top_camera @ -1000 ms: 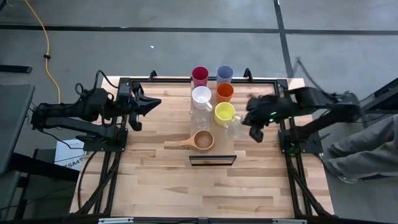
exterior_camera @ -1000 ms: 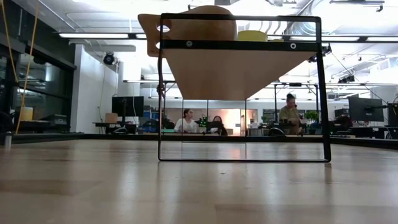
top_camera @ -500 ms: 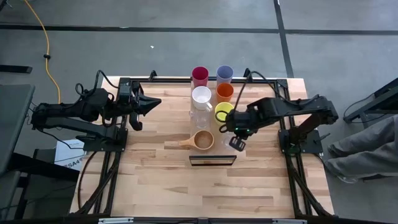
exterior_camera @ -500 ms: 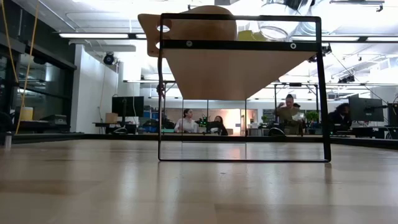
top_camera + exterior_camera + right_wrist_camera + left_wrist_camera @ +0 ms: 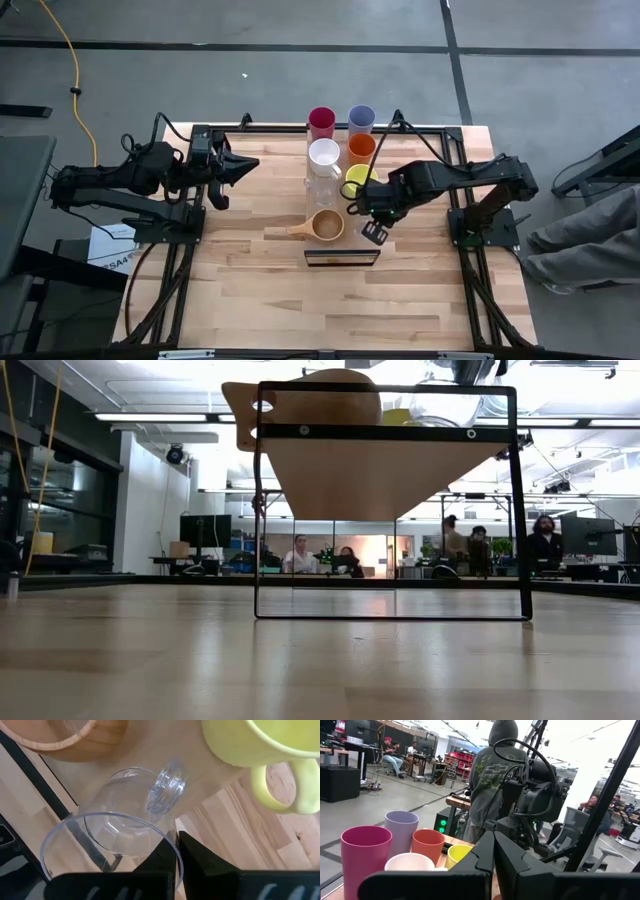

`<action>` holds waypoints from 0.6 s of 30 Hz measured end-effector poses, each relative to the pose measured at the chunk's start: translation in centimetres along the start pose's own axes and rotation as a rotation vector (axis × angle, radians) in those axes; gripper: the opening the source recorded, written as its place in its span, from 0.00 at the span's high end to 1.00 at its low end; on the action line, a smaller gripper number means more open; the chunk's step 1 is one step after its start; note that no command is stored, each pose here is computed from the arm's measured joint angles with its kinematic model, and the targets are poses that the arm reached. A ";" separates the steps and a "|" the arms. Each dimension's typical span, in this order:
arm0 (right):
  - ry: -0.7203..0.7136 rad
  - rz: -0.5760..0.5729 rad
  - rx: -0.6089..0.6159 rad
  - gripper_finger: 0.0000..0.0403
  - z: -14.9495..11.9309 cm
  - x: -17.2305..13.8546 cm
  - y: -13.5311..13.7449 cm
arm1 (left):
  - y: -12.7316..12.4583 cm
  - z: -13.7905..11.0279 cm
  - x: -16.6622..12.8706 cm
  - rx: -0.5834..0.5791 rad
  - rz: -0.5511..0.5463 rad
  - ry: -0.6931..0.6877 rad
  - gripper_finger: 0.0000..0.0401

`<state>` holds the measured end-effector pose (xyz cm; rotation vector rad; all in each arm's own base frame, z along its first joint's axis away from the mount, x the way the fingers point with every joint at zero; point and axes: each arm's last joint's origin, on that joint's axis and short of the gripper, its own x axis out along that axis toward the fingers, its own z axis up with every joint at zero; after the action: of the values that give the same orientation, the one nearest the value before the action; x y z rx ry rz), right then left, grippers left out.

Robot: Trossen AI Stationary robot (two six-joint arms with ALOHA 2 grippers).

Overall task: Stack small to large cups/mugs on shelf
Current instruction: Put the transparent cup on the shelf

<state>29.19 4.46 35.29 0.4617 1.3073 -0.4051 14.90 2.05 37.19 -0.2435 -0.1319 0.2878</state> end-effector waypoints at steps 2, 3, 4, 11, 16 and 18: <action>-0.001 0.000 0.004 1.00 0.0 0.0 0.0 | 0.0 0.0 0.0 0.000 0.000 0.000 1.00; 0.000 -0.001 0.006 1.00 0.1 0.0 -0.1 | 0.0 0.0 0.0 0.000 0.000 0.000 1.00; 0.001 -0.003 0.009 1.00 0.1 0.0 -0.2 | 0.0 0.0 0.0 0.000 0.000 0.000 1.00; 0.000 -0.006 0.021 0.95 0.3 0.0 -0.4 | 0.0 0.0 0.0 0.000 0.000 0.000 1.00; -0.012 -0.021 0.030 0.86 0.6 0.0 -0.7 | 0.0 0.0 0.0 0.000 0.000 0.000 1.00; -0.019 -0.029 0.035 0.83 0.7 0.1 -0.8 | 0.0 0.0 0.0 0.000 0.000 -0.001 1.00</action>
<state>29.31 3.40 35.29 0.4673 1.2915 -0.4558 14.87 2.05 37.20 -0.2436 -0.1326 0.2876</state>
